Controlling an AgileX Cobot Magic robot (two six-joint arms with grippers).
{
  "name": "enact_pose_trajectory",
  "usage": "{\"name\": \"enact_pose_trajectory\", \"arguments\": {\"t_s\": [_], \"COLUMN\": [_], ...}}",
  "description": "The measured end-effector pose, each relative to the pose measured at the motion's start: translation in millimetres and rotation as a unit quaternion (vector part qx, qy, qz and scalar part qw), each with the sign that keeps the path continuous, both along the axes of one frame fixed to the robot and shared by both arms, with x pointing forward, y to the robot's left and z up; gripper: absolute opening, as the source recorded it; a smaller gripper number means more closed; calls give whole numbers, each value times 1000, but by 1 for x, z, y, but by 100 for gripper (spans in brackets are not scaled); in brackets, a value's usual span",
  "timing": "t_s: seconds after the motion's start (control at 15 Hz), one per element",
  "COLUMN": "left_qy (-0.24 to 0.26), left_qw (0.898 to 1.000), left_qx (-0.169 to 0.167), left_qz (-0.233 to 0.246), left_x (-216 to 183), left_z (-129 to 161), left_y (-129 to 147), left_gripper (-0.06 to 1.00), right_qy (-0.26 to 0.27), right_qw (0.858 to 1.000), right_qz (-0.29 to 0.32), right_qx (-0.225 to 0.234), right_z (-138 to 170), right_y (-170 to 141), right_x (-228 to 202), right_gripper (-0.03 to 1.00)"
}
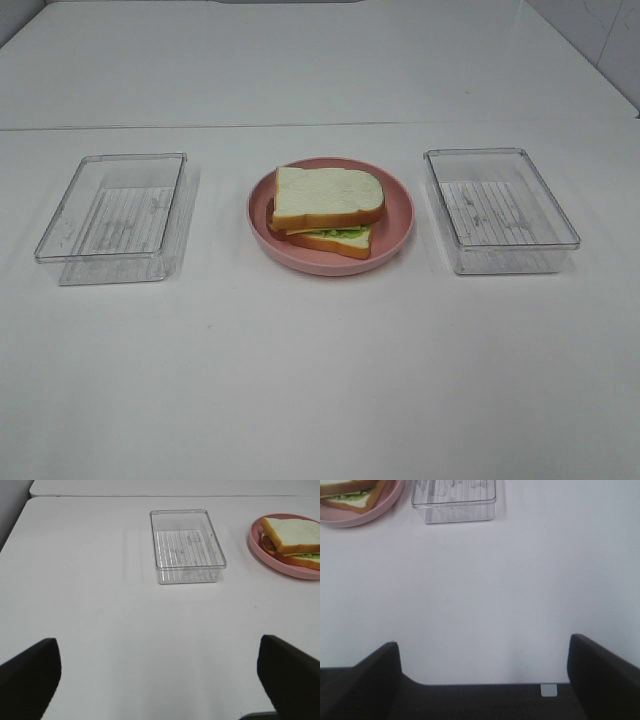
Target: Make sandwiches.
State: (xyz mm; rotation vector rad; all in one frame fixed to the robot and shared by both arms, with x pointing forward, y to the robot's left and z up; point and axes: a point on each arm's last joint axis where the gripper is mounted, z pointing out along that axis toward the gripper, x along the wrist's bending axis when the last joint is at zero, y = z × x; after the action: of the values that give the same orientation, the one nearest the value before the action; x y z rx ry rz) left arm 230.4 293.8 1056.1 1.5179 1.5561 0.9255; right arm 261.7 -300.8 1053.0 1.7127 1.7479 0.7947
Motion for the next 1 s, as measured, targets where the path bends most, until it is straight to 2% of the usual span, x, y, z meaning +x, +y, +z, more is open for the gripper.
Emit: {"name": "enact_pose_trajectory", "arguments": {"t_s": [0.13, 0.2, 0.8, 1.0], "left_qy": [0, 0, 0, 0], "left_qw": [1000, 1000, 1000, 1000], "left_qx": [0, 0, -1, -1], "left_qz": [0, 0, -1, -1], "left_x": [0, 0, 0, 0], "left_z": [0, 0, 0, 0], "left_y": [0, 0, 0, 0], "left_gripper": [99, 99, 99, 99], "right_qy": [-35, -74, -84, -85], "right_qw": [999, 997, 996, 996], "right_qz": [4, 8, 8, 7], "right_qx": [0, 2, -1, -21], "right_z": [-14, -16, -16, -16], "right_y": [-1, -2, -3, -5], "right_x": [-15, -24, -26, -26], "right_gripper": [87, 87, 87, 87]}}
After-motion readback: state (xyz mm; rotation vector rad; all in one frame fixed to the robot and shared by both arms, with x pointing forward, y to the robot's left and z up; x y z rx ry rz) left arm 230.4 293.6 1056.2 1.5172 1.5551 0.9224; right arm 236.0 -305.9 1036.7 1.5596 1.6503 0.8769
